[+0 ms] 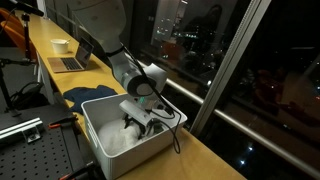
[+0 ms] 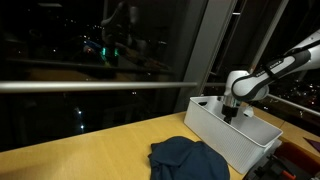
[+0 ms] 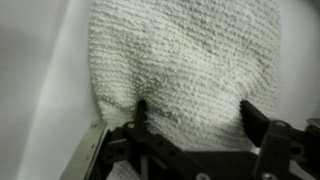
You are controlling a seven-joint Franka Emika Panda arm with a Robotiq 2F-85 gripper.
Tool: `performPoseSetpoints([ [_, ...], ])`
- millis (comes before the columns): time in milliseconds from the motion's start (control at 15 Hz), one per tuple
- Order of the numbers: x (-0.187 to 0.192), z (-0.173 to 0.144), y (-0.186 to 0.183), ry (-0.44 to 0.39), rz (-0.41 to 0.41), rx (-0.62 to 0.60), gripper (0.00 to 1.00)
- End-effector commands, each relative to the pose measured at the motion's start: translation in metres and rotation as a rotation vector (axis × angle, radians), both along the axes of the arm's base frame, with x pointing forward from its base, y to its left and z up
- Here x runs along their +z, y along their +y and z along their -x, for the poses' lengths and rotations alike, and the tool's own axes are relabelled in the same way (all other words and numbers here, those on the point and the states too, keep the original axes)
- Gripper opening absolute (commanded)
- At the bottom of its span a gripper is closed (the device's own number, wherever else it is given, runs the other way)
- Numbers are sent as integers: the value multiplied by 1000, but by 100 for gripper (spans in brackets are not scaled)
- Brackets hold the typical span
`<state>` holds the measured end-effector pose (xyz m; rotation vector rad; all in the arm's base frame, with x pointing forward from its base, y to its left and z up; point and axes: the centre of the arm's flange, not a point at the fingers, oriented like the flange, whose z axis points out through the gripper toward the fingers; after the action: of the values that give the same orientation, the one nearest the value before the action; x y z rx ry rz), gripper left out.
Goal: Remove the blue shirt, the white towel and turnip from the basket, then put them back in the basket
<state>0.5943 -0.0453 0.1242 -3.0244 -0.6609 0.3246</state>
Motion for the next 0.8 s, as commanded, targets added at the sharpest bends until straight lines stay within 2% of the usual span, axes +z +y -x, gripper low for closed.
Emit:
performPoseSetpoints([
  [0,-3,-6,-13,-1,-37,-22,56],
  [400,35,4,-16,-20,-54,-50,16],
  [667,78,15,-21,-52,-64,-59,5],
  [733,97,19,-22,-69,-61,-59,7],
])
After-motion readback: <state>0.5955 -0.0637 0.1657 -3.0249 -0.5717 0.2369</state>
